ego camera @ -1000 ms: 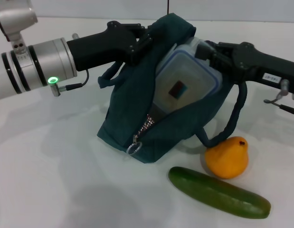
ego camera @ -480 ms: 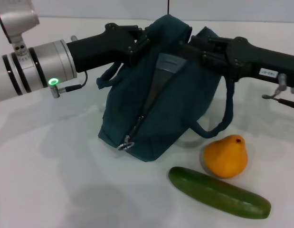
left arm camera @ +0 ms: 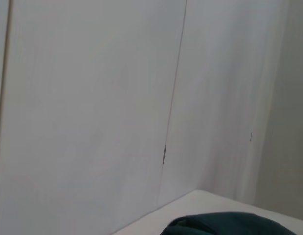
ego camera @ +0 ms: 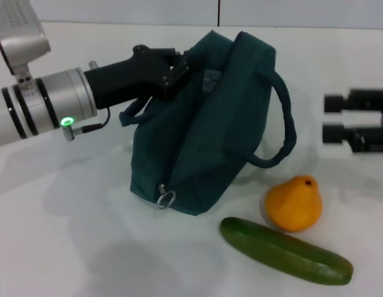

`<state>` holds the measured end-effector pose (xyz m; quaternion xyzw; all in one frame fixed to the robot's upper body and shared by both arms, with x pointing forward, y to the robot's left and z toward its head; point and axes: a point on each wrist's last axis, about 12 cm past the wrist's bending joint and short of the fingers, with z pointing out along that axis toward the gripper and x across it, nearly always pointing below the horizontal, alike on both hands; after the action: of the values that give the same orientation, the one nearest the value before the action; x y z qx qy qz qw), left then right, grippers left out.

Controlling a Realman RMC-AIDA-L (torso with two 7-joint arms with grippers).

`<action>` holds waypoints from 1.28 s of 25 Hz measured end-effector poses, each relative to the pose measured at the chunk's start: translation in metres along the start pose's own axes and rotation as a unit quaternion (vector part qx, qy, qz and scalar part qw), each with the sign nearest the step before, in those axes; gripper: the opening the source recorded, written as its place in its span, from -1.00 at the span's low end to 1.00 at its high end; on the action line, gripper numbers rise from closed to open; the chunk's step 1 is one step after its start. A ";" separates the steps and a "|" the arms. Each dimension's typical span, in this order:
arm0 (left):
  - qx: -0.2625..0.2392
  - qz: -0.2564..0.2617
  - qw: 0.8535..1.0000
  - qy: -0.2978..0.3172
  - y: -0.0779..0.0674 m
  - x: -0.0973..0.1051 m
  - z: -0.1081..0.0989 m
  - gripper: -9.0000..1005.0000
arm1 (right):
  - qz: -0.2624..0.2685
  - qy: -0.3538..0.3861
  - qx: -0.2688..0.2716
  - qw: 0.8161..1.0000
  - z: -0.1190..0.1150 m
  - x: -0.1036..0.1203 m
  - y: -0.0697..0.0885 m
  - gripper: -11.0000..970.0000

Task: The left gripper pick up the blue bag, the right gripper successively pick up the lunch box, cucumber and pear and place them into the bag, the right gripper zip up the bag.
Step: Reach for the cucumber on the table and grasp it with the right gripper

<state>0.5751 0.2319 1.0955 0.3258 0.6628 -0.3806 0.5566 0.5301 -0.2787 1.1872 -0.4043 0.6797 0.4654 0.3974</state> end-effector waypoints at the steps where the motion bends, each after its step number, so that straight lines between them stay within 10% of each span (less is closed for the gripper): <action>1: 0.001 0.002 1.000 0.001 -0.001 0.001 0.000 -0.83 | 0.001 0.015 0.004 1.000 0.000 0.001 0.004 0.26; 14: 0.008 0.012 1.000 0.000 -0.001 -0.002 0.006 -0.83 | 0.006 0.172 -0.017 0.985 0.021 -0.026 0.019 0.79; 32: 0.014 0.016 1.000 -0.001 -0.002 -0.005 0.011 -0.83 | 0.014 0.320 -0.039 0.947 0.118 -0.028 0.002 0.78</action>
<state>0.5799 0.2218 1.0995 0.3436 0.6516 -0.3814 0.5585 0.5573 -0.1606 1.1843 -0.5378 0.7577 0.3434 0.1368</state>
